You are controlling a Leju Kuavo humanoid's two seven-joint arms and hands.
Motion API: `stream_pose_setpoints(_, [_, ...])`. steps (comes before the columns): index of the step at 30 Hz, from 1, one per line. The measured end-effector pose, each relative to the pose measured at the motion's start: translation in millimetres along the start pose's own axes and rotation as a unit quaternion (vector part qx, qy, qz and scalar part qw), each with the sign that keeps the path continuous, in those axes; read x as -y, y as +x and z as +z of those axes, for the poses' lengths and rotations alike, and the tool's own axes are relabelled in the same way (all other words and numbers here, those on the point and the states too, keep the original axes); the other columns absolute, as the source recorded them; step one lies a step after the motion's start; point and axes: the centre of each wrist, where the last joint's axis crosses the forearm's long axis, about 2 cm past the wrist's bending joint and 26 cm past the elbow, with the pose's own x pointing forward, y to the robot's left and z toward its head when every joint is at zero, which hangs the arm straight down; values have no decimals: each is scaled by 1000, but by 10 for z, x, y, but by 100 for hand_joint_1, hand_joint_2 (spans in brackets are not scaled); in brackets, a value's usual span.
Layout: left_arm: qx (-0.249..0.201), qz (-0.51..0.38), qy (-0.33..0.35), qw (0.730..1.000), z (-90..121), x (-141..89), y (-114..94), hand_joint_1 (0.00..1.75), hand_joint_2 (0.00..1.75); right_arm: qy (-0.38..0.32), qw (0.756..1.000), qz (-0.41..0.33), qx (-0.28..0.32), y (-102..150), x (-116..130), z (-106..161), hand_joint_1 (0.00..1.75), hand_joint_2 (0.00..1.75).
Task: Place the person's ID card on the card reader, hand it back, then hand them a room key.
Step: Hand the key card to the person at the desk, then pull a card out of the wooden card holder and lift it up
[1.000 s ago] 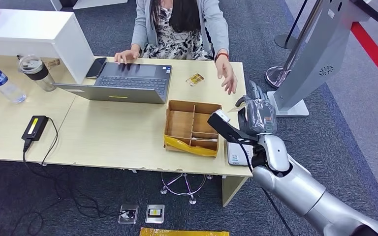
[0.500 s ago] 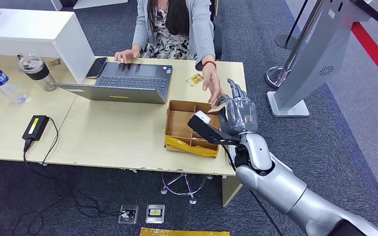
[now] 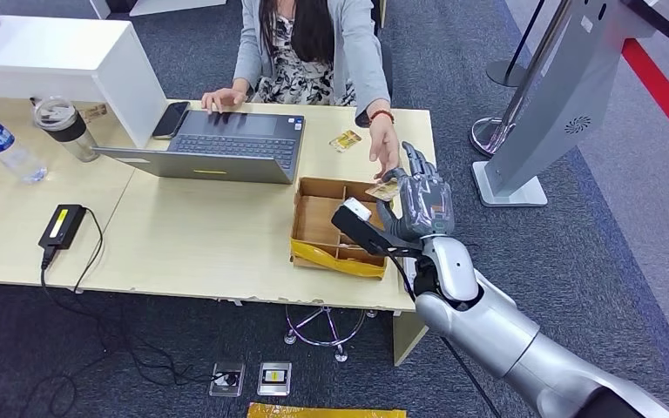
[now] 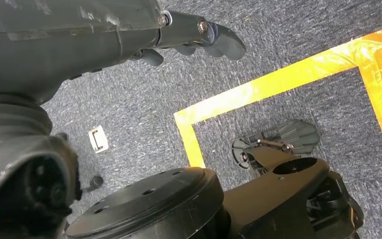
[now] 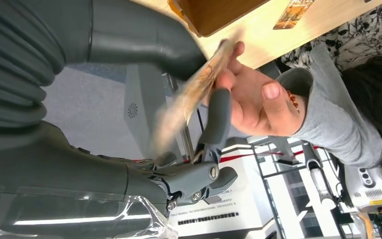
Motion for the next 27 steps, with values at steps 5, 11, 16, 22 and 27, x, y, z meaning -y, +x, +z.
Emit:
stream_pose_setpoints(5, [1,1,-1,1000,-2,-8,12,0,0,3,1000,-1,5,5,-29,-4,0,0])
stream_pose_setpoints(11, [6,-3,-6,1000,-12,-40,60,0,0,8,1000,1,-5,-12,-54,-3,0,0])
stream_pose_setpoints(16, [6,-4,-6,1000,-13,-44,65,0,0,8,1000,2,-7,-15,-56,-3,0,0])
stream_pose_setpoints(22, [6,-5,-2,1000,-19,-71,102,0,0,-5,1000,9,-10,-61,-72,18,0,0])
stream_pose_setpoints(27, [4,-1,2,1000,-18,-69,91,0,0,10,1000,14,-16,-69,-96,96,0,0])
